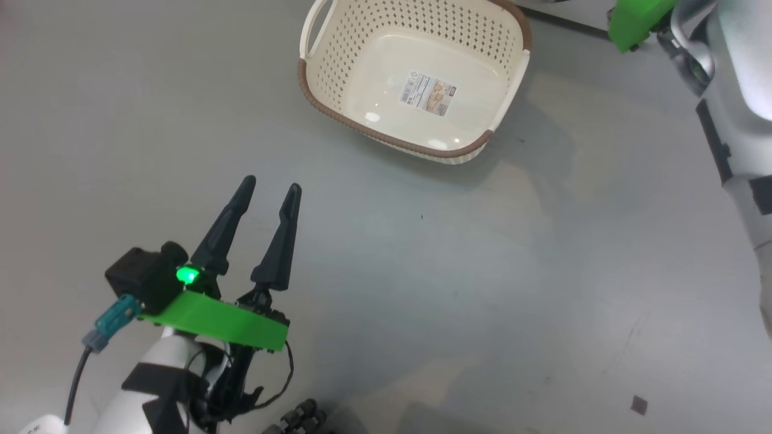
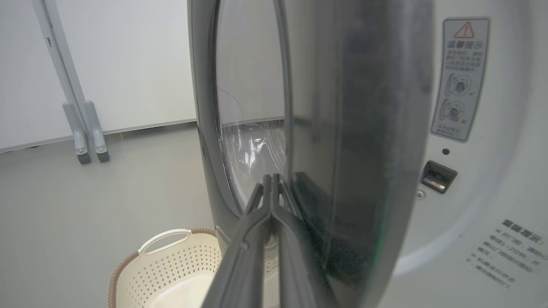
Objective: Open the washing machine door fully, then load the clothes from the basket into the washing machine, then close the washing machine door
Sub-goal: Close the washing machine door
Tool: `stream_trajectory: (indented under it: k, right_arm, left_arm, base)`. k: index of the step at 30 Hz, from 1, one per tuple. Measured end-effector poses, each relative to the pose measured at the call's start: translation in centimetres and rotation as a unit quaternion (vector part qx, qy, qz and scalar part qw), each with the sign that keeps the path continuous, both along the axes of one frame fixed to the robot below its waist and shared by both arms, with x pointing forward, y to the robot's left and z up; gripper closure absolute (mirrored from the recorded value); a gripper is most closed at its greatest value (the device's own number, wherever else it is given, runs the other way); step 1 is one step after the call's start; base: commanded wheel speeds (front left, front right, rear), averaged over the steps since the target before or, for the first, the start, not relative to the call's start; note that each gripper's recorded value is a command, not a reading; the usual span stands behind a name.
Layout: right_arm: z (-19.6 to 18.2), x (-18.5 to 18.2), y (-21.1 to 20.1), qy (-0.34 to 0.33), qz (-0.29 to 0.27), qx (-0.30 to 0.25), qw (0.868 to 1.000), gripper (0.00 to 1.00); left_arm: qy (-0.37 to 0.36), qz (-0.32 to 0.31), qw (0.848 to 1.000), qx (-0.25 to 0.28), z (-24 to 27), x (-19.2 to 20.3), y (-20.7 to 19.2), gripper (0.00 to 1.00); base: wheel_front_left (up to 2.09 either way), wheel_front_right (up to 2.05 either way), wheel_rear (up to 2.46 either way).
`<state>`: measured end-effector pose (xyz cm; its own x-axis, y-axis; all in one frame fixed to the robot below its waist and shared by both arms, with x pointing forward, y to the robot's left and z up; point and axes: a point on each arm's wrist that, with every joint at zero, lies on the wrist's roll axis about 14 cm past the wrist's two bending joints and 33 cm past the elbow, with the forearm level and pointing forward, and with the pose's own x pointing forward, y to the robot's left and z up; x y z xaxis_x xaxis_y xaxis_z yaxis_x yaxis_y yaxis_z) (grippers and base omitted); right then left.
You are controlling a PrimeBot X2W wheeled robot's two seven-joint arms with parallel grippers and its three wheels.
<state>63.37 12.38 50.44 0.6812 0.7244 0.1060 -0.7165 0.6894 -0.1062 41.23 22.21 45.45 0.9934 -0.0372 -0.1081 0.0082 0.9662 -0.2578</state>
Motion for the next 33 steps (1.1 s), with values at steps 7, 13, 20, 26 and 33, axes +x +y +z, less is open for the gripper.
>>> stream_trajectory:
  k: [7, 13, 20, 26, 33]
  right_arm:
    - [-0.5, 2.2, 0.3, -0.007, -0.008, -0.015, 1.0, 1.0]
    - [-0.6, 4.4, -0.1, -0.007, -0.026, -0.022, 0.999, 1.0]
    - [-0.4, 7.3, -1.9, -0.015, -0.063, -0.035, 0.997, 1.0]
    - [-0.4, 8.9, -3.1, -0.023, -0.09, -0.039, 0.995, 1.0]
    - [-0.7, 9.3, -3.3, -0.014, -0.107, -0.032, 0.994, 1.0]
  left_arm:
    - [0.005, 0.004, 1.0, -0.006, -0.5, 0.7, 0.1, 0.0]
    - [0.013, 0.007, 1.0, -0.005, -1.0, 0.9, 0.1, 0.0]
    - [0.018, 0.008, 1.0, -0.009, -1.6, 1.3, 0.1, 0.0]
    - [0.022, 0.015, 1.0, -0.013, -1.9, 1.4, 0.2, 0.0]
    - [0.027, 0.017, 0.999, -0.013, -2.2, 1.3, 0.3, 0.0]
  base:
    - [0.0, 0.0, 0.0]
    - [0.0, 0.0, 0.0]
    - [0.0, 0.0, 0.0]
    - [0.0, 0.0, 0.0]
    - [0.0, 0.0, 0.0]
